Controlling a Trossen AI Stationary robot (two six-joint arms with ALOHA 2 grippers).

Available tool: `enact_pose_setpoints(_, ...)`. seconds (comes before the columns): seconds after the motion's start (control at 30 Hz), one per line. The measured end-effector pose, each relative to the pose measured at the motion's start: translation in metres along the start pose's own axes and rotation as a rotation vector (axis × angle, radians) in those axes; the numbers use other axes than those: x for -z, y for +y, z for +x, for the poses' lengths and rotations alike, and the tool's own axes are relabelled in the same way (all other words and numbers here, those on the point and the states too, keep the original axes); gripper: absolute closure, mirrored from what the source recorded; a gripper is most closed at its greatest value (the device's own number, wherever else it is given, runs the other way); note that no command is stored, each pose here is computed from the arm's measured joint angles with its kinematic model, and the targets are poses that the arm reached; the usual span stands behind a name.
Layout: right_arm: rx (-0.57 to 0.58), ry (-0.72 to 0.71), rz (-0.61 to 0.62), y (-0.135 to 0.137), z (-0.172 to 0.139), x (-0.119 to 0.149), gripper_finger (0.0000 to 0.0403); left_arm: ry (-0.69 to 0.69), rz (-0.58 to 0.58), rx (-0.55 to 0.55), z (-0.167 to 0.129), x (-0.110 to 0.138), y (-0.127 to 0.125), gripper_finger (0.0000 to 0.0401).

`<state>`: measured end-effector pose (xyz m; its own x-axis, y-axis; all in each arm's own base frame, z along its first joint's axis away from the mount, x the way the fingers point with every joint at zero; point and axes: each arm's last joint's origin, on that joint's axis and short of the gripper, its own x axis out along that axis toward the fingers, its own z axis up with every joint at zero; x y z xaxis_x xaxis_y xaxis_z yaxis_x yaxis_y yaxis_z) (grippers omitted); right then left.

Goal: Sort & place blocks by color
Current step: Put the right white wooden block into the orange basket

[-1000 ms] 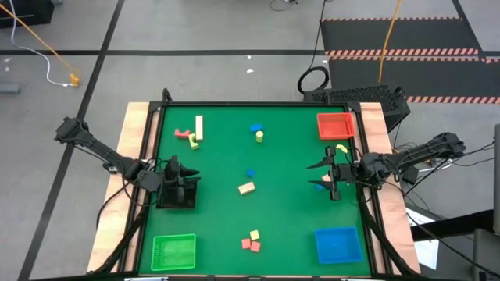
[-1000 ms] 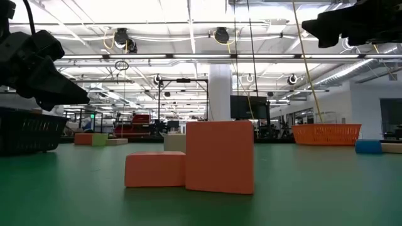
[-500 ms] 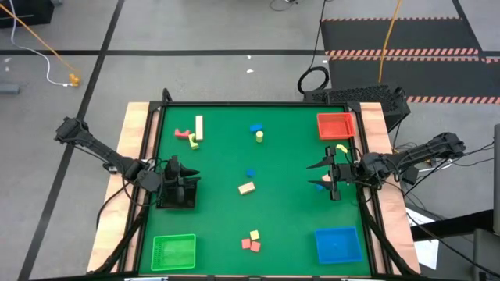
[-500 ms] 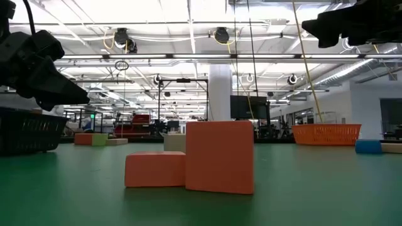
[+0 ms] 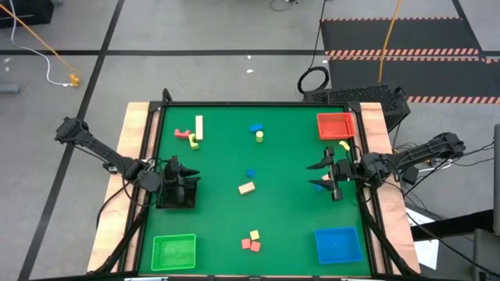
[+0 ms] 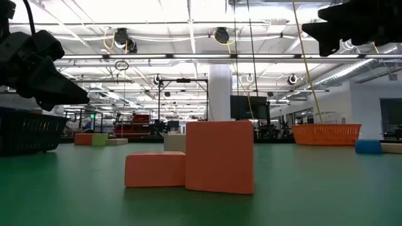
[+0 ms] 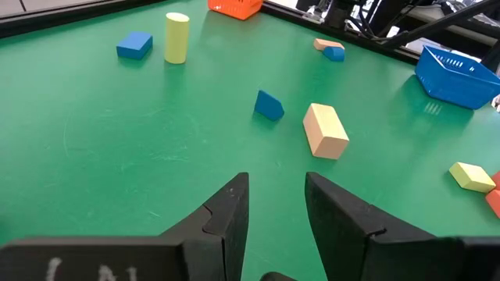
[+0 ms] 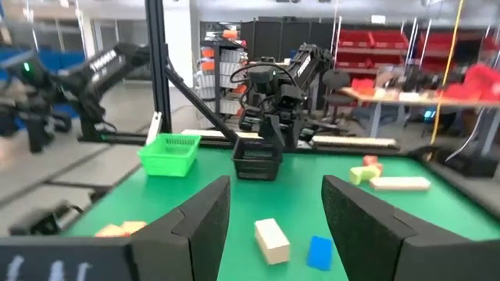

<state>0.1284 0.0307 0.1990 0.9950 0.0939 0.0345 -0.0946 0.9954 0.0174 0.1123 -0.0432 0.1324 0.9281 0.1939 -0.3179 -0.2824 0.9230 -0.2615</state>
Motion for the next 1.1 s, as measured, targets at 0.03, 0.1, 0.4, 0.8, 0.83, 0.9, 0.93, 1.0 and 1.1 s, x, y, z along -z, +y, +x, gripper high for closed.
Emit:
enact_pose_setpoints(0.03,0.001,-0.001,0.028,0.000,0.000,0.000,0.0206,0.000,0.000,0.000,0.000,0.000,0.000,0.0274)
enact_pose_setpoints(0.1,0.001,-0.005,0.082,0.000,0.000,-0.001,0.0206,0.000,0.000,-0.001,0.000,0.000,0.000,0.0274)
enact_pose_setpoints(0.4,-0.003,-0.008,0.367,0.000,0.000,-0.001,0.0206,0.000,0.000,0.000,0.000,0.000,0.000,0.0274)
enact_pose_setpoints(0.8,0.103,-0.073,0.395,-0.003,0.000,-0.005,0.0206,0.000,0.000,-0.001,0.000,0.000,0.000,0.0274)
enact_pose_setpoints(0.83,0.109,-0.092,0.385,-0.004,0.000,-0.007,0.0206,0.000,0.000,0.000,0.000,0.000,0.000,0.0274)
enact_pose_setpoints(0.9,0.110,-0.144,0.366,-0.004,-0.001,-0.012,0.0206,0.000,0.000,-0.001,0.000,0.000,0.000,0.0274)
enact_pose_setpoints(0.93,0.107,-0.173,0.353,-0.004,-0.001,-0.015,0.0206,0.000,0.000,0.000,0.000,0.000,0.000,0.0274)
enact_pose_setpoints(1.0,0.105,-0.229,0.318,-0.004,-0.002,-0.020,0.0206,0.000,0.000,0.000,0.000,0.000,0.000,0.0274)
enact_pose_setpoints(1.1,0.142,-0.278,0.263,-0.005,-0.002,-0.026,0.0206,0.000,0.000,0.000,0.000,0.000,0.000,0.0274)
